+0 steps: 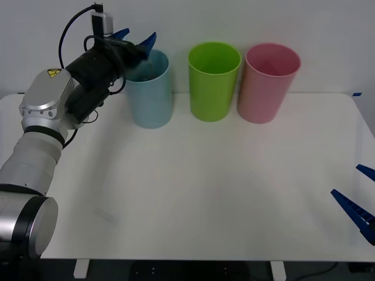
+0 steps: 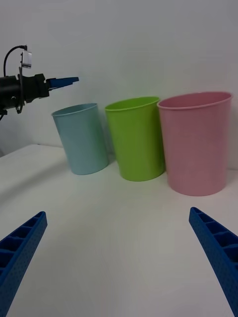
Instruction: Grasp the object on the table and drop it into the matching bin: aluminum can to the light blue bin, PET bottle to the pink bin.
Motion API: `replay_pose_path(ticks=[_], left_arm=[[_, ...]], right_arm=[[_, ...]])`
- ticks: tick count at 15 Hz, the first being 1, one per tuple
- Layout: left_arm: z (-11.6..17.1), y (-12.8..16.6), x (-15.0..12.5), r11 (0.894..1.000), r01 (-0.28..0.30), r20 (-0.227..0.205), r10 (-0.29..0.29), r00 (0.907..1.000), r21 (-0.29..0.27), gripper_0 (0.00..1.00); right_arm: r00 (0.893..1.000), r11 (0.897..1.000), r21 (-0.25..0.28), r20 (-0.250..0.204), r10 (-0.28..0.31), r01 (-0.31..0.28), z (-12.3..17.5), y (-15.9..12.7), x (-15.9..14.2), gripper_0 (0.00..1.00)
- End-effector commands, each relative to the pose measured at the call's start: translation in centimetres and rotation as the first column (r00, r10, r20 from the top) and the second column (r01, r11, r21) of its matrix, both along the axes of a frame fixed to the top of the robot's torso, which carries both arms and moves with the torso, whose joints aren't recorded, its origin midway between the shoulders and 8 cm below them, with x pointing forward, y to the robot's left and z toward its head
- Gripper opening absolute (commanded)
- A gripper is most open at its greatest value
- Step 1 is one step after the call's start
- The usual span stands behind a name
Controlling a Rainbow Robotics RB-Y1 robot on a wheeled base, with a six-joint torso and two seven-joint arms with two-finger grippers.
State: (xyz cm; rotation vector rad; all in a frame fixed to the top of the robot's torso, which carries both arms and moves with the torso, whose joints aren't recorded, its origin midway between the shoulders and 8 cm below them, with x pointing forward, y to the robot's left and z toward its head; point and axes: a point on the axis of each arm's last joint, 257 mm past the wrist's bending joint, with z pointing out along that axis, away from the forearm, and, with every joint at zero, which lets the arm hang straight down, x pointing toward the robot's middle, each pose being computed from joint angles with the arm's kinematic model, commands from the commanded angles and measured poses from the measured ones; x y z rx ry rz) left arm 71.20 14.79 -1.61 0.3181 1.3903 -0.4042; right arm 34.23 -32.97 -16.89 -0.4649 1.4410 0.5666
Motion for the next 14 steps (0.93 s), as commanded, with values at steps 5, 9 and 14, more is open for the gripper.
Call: replay_pose_path(ticks=[5, 9, 14], left_arm=[[0.0, 0.8, -1.3, 0.997, 0.032, 0.007, -0.032, 0.9995, -0.064, 1.0], [-0.6, 4.0, -3.9, 0.994, 0.048, 0.027, -0.046, 0.9986, -0.095, 1.0], [-2.2, 8.8, -8.2, 0.99, 0.114, 0.02, -0.112, 0.9935, -0.085, 1.0]], right_arm=[[1.0, 1.0, 0.0, 0.0, 0.0, 0.0, 0.0, 0.0, 0.0, 1.0], [1.0, 1.0, 0.0, 0.0, 0.0, 0.0, 0.0, 0.0, 0.0, 1.0], [1.0, 1.0, 0.0, 0.0, 0.0, 0.0, 0.0, 0.0, 0.0, 1.0]])
